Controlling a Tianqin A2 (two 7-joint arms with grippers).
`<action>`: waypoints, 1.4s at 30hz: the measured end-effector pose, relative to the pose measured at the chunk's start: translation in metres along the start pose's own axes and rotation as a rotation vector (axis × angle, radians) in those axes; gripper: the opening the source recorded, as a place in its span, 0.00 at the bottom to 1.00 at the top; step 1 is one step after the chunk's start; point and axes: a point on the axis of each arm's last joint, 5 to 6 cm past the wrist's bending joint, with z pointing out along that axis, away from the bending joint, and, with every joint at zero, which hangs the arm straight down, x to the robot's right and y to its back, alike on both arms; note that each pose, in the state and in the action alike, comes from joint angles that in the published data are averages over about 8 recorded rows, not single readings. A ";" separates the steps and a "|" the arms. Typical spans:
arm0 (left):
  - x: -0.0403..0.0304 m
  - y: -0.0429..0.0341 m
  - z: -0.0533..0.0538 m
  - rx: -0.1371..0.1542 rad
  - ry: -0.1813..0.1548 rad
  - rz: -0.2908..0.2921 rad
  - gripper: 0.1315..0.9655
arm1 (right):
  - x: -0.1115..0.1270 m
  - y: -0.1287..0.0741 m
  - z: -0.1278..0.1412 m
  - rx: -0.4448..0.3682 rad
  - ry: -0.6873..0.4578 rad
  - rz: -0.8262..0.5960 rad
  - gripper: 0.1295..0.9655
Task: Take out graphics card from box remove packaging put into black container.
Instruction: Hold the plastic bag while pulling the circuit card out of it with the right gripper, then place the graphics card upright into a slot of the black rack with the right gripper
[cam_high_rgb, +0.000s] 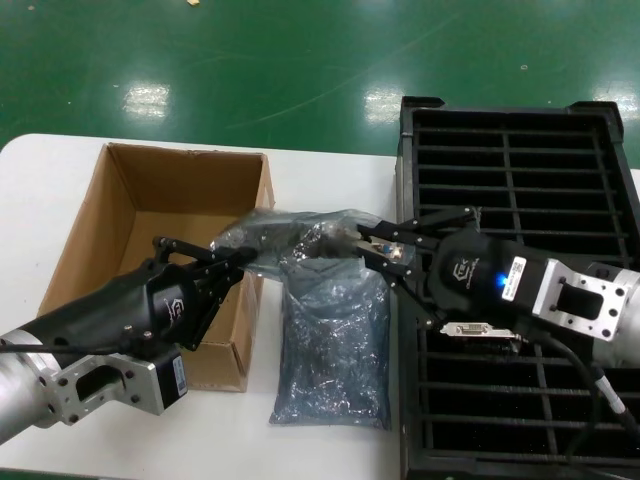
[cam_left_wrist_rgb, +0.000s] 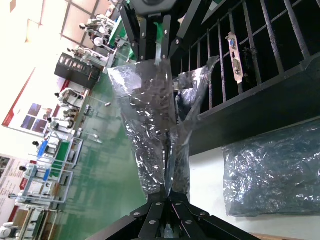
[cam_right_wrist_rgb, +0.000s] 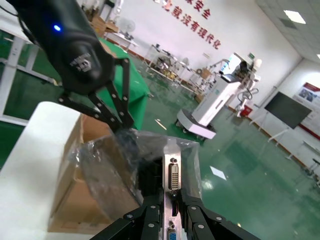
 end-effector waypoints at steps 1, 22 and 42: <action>0.0000 0.0000 0.000 0.000 0.000 0.000 0.01 | -0.001 -0.001 -0.001 0.003 -0.003 -0.005 0.07; 0.0000 0.0000 0.000 0.000 0.000 0.000 0.01 | -0.018 -0.017 -0.048 -0.002 0.020 -0.120 0.07; 0.0000 0.0000 0.000 0.000 0.000 0.000 0.01 | 0.019 -0.042 -0.166 -0.210 0.097 -0.286 0.07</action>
